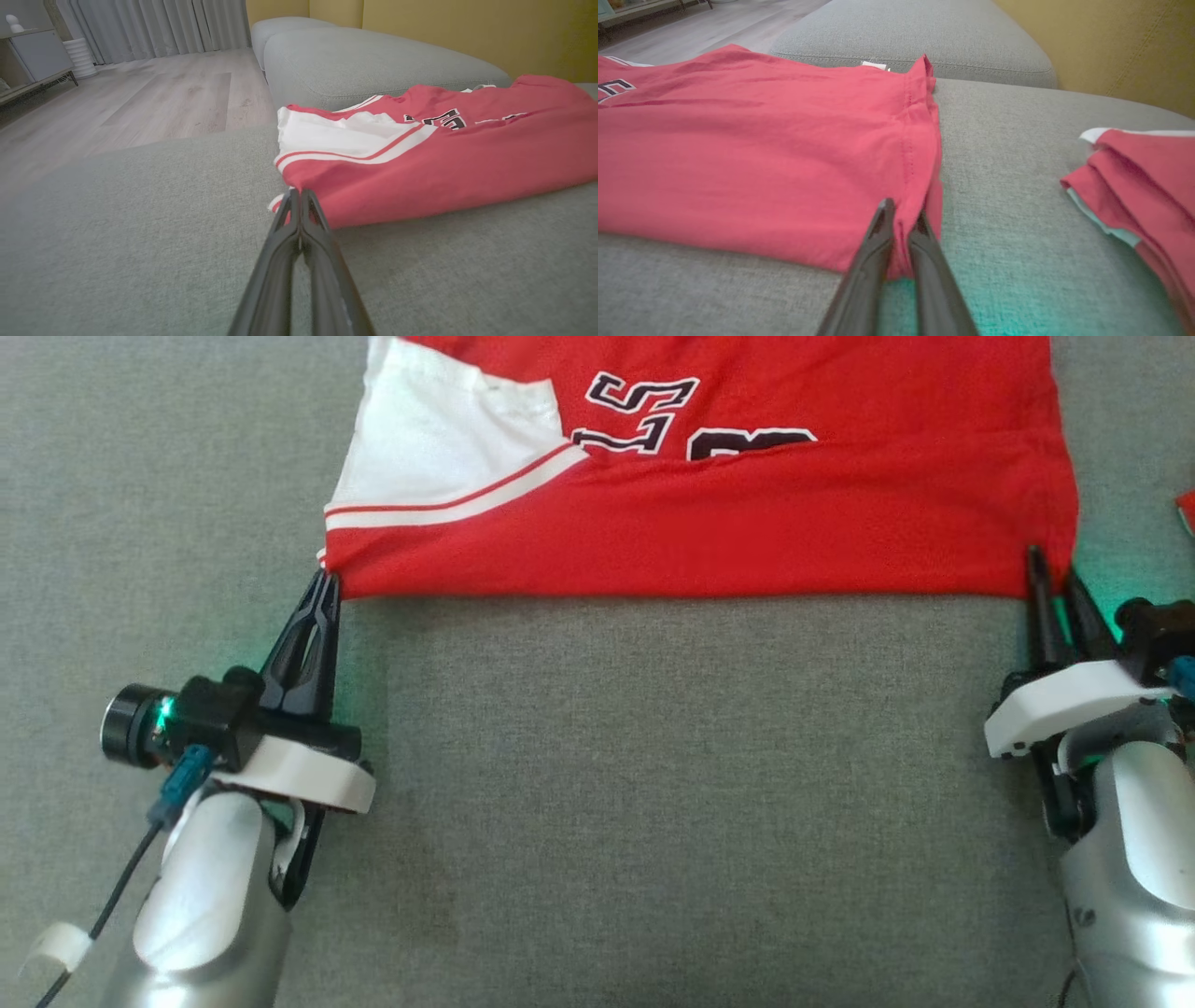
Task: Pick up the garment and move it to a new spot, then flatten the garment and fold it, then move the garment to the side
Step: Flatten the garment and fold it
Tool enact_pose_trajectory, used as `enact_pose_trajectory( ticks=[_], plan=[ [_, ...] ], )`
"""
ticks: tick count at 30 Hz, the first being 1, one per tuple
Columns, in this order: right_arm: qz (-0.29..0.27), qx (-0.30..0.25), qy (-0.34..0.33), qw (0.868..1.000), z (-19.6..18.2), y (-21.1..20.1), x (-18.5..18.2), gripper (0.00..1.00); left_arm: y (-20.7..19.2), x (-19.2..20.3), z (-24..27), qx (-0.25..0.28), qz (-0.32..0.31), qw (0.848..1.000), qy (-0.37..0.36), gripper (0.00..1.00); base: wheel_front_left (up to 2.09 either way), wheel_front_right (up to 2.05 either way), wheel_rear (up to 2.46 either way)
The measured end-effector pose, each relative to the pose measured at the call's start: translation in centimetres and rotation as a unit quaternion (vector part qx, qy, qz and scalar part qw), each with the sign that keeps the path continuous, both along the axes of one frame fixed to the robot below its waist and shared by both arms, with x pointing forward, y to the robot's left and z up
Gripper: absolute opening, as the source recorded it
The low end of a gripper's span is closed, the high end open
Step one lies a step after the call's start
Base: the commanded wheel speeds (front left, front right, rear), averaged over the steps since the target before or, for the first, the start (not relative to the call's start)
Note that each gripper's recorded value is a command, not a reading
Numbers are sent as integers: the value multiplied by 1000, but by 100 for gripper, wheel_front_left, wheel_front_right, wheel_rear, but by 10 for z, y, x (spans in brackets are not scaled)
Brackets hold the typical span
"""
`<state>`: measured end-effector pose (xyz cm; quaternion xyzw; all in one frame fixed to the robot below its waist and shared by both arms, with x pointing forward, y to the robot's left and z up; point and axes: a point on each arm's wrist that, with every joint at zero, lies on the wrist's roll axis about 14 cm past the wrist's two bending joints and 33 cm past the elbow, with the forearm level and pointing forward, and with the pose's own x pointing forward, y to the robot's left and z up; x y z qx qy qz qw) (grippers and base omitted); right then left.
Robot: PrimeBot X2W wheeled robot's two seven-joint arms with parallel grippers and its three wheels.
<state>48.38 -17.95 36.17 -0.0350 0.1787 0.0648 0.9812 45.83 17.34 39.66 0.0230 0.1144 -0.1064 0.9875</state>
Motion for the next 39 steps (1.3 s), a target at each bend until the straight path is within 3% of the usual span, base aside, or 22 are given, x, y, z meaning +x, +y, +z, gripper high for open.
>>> enact_pose_trajectory(
  ticks=[5, 10, 21, 27, 28, 29, 30, 31, 32, 33, 39],
  plan=[
    [5, -10, -5, 1000, 6, -6, -7, 0, 2, -15, 1, 1, 2, 1000, 3, 0, 0, 0, 0],
    [17, -21, 6, 1000, 6, -16, -38, 0, 0, -40, 3, -3, -2, 1000, 7, 0, 0, 0, 0],
    [18, -37, 26, 999, 20, -39, -100, 0, -21, -125, -13, -18, -14, 996, 91, 0, 0, 0, 0],
    [10, -41, 54, 998, 18, -46, -128, 0, -29, -146, -10, -32, -14, 993, 109, 0, 0, 0, 0],
    [10, -40, 56, 998, 17, -46, -129, 7, -30, -146, -10, -32, -15, 993, 109, 0, 0, 0, 0],
    [10, -39, 58, 997, 16, -46, -130, 49, -30, -145, -10, -36, -13, 993, 110, 0, 0, 0, 0],
    [8, -39, 60, 997, 15, -47, -130, 100, -30, -145, -10, -41, -11, 993, 111, 0, 0, 0, 0],
    [6, -40, 58, 998, 15, -49, -130, 100, -30, -145, -12, -42, -11, 993, 114, 0, 0, 0, 0],
    [2, -40, 53, 998, 17, -52, -129, 100, -30, -145, -14, -42, -11, 992, 116, 31, 0, 0, 0],
    [-2, -41, 50, 998, 18, -54, -128, 100, -30, -145, -16, -40, -11, 992, 119, 100, 0, 0, 0],
    [-12, -44, 5, 999, 36, -59, -123, 100, -32, -128, -10, -37, -22, 994, 101, 100, 0, 0, 0]
  ],
)
